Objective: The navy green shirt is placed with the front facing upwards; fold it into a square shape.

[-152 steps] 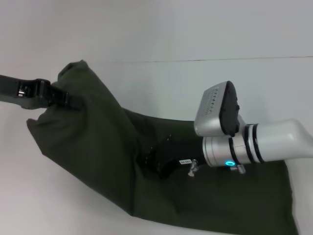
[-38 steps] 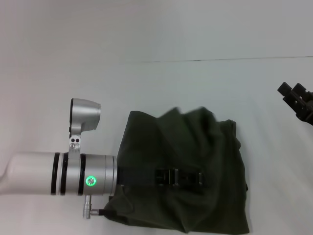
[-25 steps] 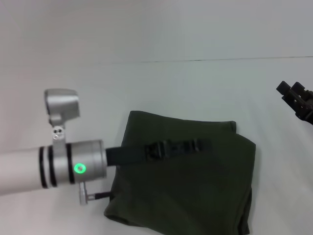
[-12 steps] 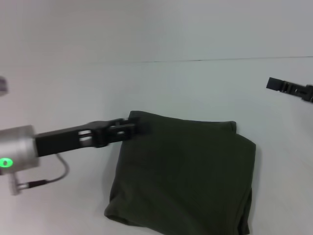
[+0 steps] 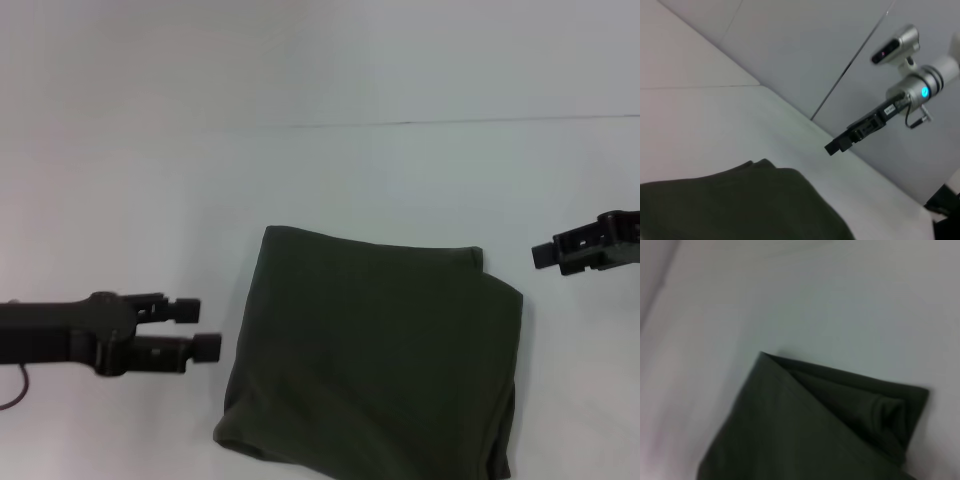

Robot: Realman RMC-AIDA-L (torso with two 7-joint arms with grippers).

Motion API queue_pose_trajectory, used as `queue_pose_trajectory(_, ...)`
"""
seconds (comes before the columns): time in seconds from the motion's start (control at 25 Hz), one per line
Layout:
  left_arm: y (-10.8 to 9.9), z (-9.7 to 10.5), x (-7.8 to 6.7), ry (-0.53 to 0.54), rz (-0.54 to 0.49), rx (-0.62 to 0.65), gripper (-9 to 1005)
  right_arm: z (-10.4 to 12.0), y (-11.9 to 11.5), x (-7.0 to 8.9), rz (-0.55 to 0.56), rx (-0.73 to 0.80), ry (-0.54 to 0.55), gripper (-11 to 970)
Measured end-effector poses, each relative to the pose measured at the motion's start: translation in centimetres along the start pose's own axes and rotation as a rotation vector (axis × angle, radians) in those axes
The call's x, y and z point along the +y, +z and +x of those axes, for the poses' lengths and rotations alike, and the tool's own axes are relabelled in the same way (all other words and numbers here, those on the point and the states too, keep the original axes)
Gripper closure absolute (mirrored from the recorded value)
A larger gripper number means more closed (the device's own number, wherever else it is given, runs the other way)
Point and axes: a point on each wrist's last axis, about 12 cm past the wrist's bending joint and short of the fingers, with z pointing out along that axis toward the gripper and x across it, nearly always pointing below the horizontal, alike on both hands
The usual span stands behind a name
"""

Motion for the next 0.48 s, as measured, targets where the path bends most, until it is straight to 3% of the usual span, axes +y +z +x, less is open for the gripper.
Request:
queue_pose_trajectory(0.24, -0.4, 0.5, 0.0, 0.111, -0.029, -0.002, 118, -1.2, 1.1, 0.9, 0.116, 0.095, -0.002, 348)
queue_pose_trajectory(0.48, -0.3, 1.5, -0.2, 0.200, -0.042, -0.003, 114, -1.1, 2.6, 1.6, 0.141, 0.160, -0.019, 323)
